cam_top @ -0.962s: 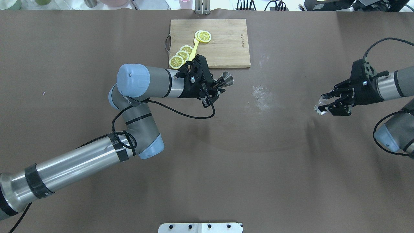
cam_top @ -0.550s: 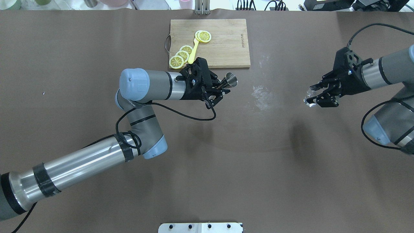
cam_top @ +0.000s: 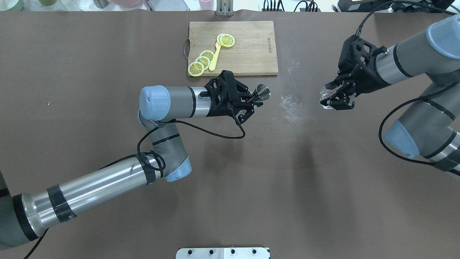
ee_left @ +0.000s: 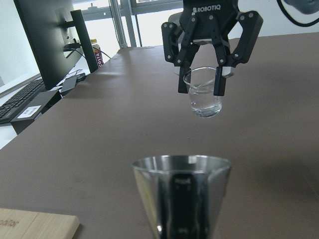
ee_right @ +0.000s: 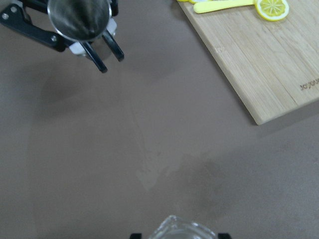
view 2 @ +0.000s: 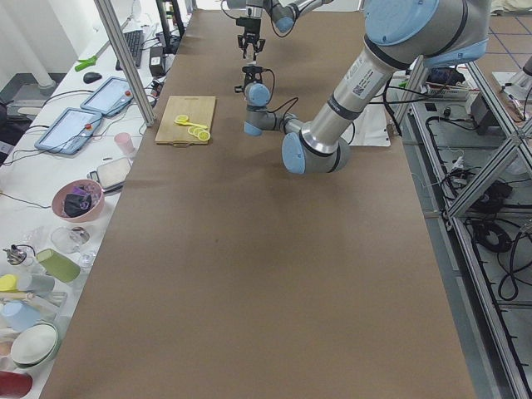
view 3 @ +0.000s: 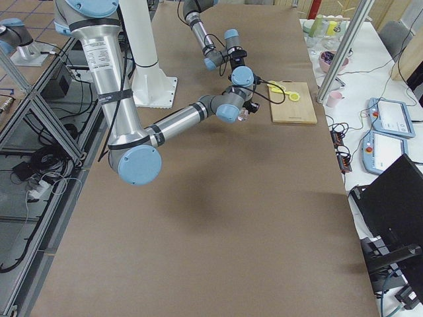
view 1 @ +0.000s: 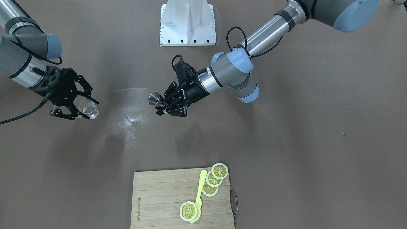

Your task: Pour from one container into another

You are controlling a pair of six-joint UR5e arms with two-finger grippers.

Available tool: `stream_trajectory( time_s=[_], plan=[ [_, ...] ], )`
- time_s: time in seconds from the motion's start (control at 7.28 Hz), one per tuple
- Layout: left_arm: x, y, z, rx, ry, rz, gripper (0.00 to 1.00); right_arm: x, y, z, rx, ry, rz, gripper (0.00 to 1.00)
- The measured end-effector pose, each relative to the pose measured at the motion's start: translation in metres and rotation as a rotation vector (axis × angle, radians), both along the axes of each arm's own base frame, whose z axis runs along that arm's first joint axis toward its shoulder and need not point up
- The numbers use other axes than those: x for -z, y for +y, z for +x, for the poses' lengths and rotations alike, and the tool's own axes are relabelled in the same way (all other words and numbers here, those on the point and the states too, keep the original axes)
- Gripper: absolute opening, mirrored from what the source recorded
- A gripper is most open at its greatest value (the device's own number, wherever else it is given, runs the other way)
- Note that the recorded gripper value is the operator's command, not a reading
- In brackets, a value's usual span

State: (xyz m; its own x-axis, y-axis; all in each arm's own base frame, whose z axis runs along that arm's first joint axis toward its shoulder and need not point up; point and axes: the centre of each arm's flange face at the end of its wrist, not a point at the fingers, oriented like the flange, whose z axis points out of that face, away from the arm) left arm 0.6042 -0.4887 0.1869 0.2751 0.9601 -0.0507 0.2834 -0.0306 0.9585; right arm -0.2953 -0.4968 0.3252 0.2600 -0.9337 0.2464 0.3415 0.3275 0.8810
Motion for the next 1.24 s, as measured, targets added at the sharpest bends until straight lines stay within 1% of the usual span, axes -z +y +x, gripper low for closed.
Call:
stream_trajectory(
  time_s=[0.14, 0.27, 0.41, 0.69, 1.24],
  plan=[
    [-0.005, 0.003, 0.006, -0.002, 0.011, 0.003, 0.0, 0.024, 0.01, -0.008, 0.016, 0.045, 0.027, 0.0],
    [-0.01, 0.005, 0.012, -0.006, 0.02, 0.006, 0.0, 0.038, 0.017, -0.015, 0.033, 0.075, 0.041, 0.0],
    [-0.012, 0.006, 0.016, -0.009, 0.027, 0.009, 0.0, 0.05, 0.019, -0.023, 0.053, 0.106, 0.045, 0.0],
    [-0.009, 0.012, 0.023, -0.01, 0.038, 0.011, 0.0, 0.072, 0.012, -0.033, 0.109, 0.189, 0.055, 0.0],
    [0.008, 0.033, 0.043, 0.02, 0.066, -0.003, 0.0, 0.104, 0.007, -0.048, 0.15, 0.282, 0.018, 0.0]
  ],
)
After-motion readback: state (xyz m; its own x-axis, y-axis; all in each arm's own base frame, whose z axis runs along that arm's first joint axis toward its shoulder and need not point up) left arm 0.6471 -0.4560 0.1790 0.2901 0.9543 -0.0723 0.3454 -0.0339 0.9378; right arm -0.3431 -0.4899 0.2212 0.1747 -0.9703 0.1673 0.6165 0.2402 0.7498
